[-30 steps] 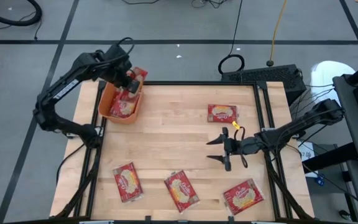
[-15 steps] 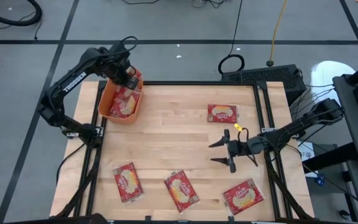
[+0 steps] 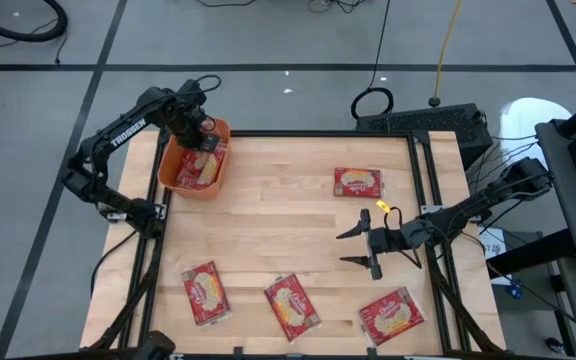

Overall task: Sort popcorn bags into baskets
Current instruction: Put the red popcorn bag into the orange bin

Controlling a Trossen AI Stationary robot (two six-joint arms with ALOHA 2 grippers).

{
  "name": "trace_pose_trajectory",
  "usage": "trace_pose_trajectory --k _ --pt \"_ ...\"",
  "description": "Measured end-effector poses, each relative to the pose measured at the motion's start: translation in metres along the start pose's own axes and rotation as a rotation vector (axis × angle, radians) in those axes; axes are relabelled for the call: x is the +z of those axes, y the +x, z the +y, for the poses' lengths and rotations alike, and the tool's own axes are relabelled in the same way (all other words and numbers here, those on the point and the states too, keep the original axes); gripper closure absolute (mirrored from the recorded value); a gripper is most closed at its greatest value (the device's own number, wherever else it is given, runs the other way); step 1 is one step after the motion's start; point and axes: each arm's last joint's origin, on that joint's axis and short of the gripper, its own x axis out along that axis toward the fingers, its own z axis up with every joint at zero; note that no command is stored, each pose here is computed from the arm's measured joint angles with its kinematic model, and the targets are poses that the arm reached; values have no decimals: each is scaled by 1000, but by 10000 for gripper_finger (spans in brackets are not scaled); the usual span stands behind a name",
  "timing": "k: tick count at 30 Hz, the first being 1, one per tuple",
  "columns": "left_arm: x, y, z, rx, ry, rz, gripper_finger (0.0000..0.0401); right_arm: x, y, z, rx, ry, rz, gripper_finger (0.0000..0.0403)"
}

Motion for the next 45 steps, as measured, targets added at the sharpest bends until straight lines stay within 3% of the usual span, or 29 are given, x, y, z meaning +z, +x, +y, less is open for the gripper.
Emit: trace_pose_trajectory --k 16,23,28,36,45 --pt "-4 27 12 14 -29 25 343 0 0 0 -1 -4 0 147" --pt "-7 30 16 117 -41 35 342 0 0 0 -1 -3 0 147" --pt "-7 30 17 125 -40 35 339 0 0 0 -1 -3 0 147" --pt "-9 30 20 247 -42 30 268 0 0 0 -1 -3 0 147" --pt "-9 30 16 302 -45 13 197 0 0 0 -1 -3 -1 147"
